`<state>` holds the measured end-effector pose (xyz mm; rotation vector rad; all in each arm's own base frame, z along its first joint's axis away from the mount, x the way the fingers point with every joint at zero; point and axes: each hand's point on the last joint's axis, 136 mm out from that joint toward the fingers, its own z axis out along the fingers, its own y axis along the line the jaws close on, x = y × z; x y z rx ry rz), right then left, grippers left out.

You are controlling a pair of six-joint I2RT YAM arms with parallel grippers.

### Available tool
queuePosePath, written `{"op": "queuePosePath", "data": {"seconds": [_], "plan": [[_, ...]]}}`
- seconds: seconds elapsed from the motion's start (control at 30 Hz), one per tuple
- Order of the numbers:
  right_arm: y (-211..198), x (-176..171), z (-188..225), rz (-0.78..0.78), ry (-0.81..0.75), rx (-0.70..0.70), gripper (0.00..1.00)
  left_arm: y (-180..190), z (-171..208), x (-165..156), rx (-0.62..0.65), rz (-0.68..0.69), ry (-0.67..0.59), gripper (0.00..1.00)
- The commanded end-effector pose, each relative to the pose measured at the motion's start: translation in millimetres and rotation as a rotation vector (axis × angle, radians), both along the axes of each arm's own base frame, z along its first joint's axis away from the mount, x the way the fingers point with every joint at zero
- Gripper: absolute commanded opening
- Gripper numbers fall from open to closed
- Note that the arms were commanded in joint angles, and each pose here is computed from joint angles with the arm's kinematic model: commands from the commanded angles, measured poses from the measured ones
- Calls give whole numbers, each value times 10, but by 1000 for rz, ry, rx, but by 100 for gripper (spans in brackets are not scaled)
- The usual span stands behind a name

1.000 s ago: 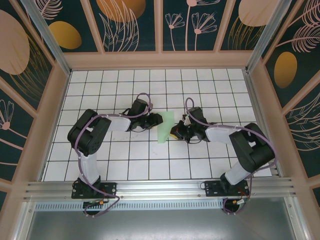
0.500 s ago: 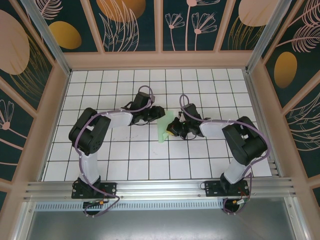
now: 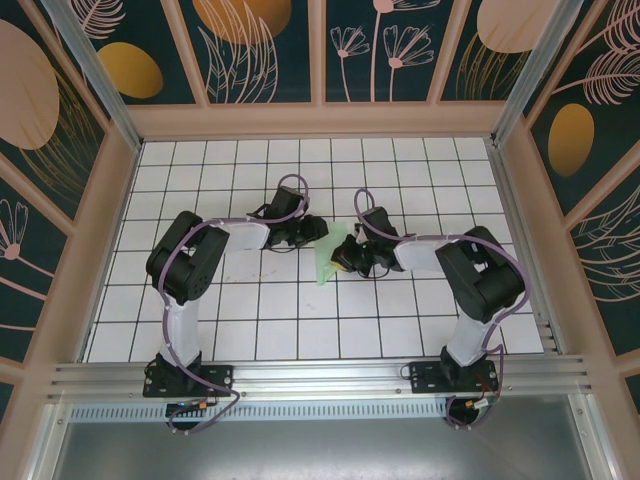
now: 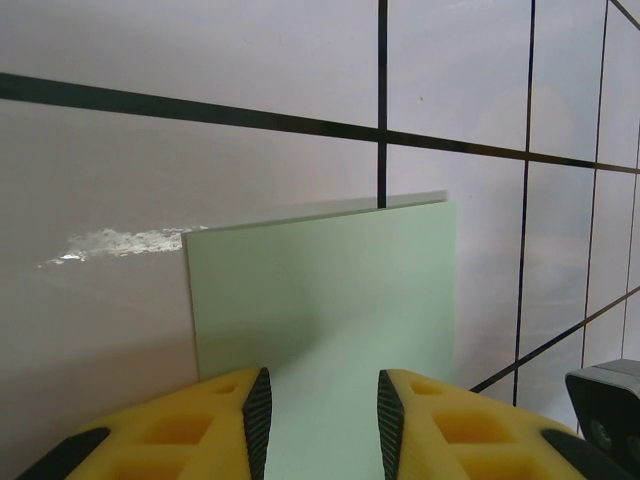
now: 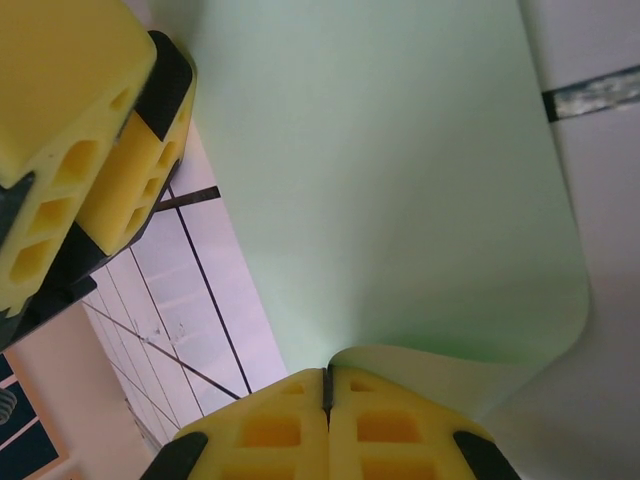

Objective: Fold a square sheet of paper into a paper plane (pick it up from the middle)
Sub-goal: Third fold the triangle at the center of the table.

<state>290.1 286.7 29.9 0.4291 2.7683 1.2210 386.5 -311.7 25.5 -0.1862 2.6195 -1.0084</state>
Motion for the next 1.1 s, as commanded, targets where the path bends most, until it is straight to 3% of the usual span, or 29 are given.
{"op": "queuePosePath", "data": {"seconds": [0.0,1.07], "plan": [[120,96,91,29,-68,16,3,55,-145,-45,41,-8,36,37],[201,218,-3,71,-89,7,3,22,-185,-79,29,-25,54,38]]}}
